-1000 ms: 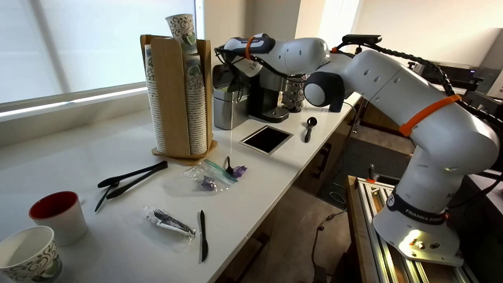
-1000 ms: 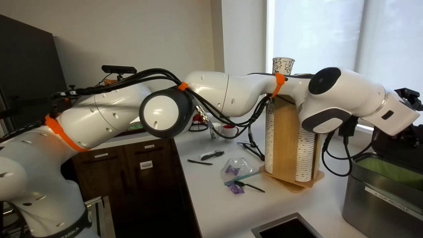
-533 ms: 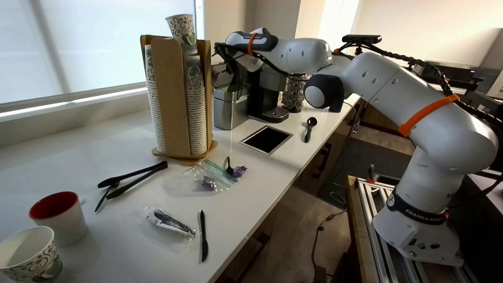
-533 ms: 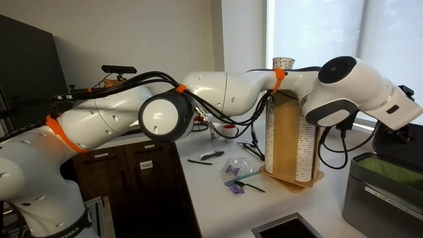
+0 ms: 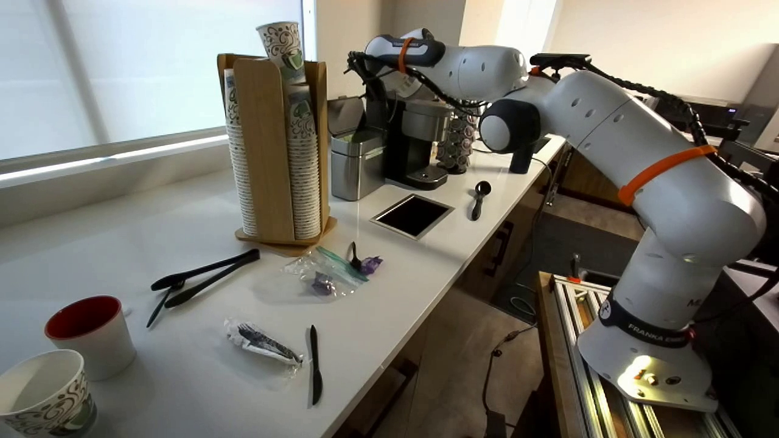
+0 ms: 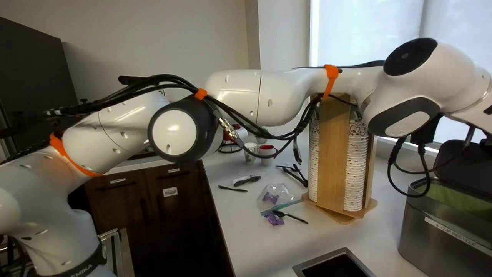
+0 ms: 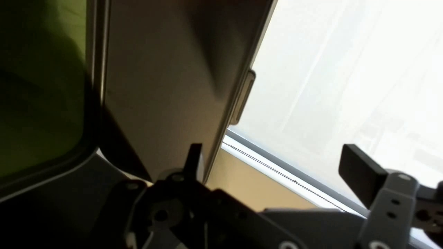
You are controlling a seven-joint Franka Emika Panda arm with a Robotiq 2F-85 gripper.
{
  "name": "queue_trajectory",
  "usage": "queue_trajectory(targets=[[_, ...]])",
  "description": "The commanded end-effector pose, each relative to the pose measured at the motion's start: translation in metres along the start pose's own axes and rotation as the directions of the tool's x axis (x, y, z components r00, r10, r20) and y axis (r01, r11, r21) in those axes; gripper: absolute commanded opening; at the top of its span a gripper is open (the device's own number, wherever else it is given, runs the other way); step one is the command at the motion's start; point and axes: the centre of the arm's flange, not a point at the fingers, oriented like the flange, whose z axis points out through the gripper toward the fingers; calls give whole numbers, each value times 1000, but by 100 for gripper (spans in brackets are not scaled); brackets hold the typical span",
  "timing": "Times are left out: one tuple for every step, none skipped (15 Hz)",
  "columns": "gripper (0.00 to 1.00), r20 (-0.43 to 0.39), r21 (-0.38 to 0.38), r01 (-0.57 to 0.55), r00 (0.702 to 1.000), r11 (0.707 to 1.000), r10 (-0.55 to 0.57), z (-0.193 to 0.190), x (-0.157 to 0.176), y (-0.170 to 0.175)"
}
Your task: Open the recycling bin
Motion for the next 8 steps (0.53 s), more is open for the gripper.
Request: queue_trajectory(targets=[[100, 131, -48, 110, 986, 993, -103, -71, 15, 34], [100, 173, -62, 150, 975, 987, -137, -76, 24, 37], [100, 212, -66, 189, 962, 980, -171, -81, 33, 40], [100, 253, -67, 227, 946, 972, -203, -88, 43, 43], [100, 288, -67, 270, 927, 961, -240, -96, 52, 46], [100, 299, -55, 301, 915, 952, -272, -105, 60, 50], [100, 302, -14, 333, 900, 943, -313, -115, 69, 55], [100, 249, -51, 290, 930, 956, -270, -58, 81, 23]])
